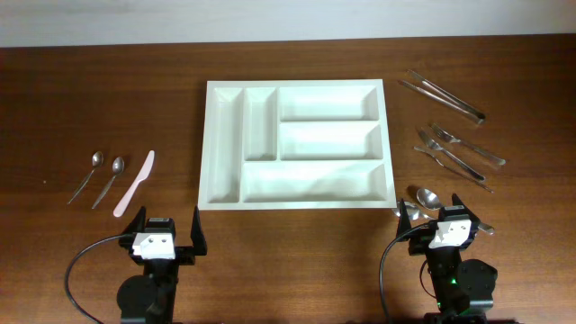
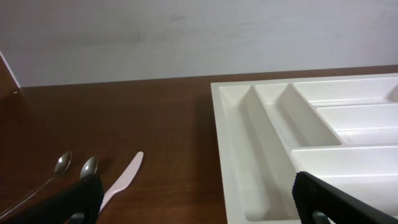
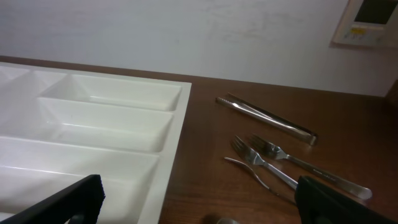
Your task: Pack container
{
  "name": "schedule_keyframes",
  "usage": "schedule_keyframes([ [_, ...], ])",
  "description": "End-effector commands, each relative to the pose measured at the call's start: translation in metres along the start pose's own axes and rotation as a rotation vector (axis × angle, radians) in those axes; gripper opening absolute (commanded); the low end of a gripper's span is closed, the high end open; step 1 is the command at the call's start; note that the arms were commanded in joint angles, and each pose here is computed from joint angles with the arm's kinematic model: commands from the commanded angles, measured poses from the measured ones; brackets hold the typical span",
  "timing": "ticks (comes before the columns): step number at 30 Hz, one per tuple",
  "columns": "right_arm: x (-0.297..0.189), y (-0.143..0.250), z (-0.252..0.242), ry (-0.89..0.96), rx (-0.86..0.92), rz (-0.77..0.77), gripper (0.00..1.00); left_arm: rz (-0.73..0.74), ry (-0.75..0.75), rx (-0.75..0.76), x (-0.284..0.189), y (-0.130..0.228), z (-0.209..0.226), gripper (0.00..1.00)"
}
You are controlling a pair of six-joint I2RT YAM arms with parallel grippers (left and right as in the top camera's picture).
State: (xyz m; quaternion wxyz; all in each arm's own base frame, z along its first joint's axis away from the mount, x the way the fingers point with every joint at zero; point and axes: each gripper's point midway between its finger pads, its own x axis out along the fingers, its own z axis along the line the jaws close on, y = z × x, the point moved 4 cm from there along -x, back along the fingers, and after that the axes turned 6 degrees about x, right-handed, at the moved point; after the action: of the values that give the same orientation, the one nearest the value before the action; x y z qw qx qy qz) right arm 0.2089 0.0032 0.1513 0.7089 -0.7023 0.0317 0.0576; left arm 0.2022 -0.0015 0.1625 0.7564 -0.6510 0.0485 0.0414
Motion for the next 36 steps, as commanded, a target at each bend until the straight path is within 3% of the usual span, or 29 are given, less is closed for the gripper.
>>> schedule_keyframes([
  [1, 0.001, 0.005, 0.0, 0.007, 0.012, 0.018, 0.99, 0.001, -0.015, 0.015, 0.001, 0.003, 0.002, 0.99],
  [30, 0.001, 0.005, 0.0, 0.007, 0.012, 0.018, 0.99, -0.031, -0.011, 0.013, 0.001, -0.004, 0.002, 0.99],
  [36, 0.001, 0.005, 0.0, 0.007, 0.012, 0.018, 0.99, -0.038, 0.0, -0.073, -0.005, -0.02, 0.003, 0.99],
])
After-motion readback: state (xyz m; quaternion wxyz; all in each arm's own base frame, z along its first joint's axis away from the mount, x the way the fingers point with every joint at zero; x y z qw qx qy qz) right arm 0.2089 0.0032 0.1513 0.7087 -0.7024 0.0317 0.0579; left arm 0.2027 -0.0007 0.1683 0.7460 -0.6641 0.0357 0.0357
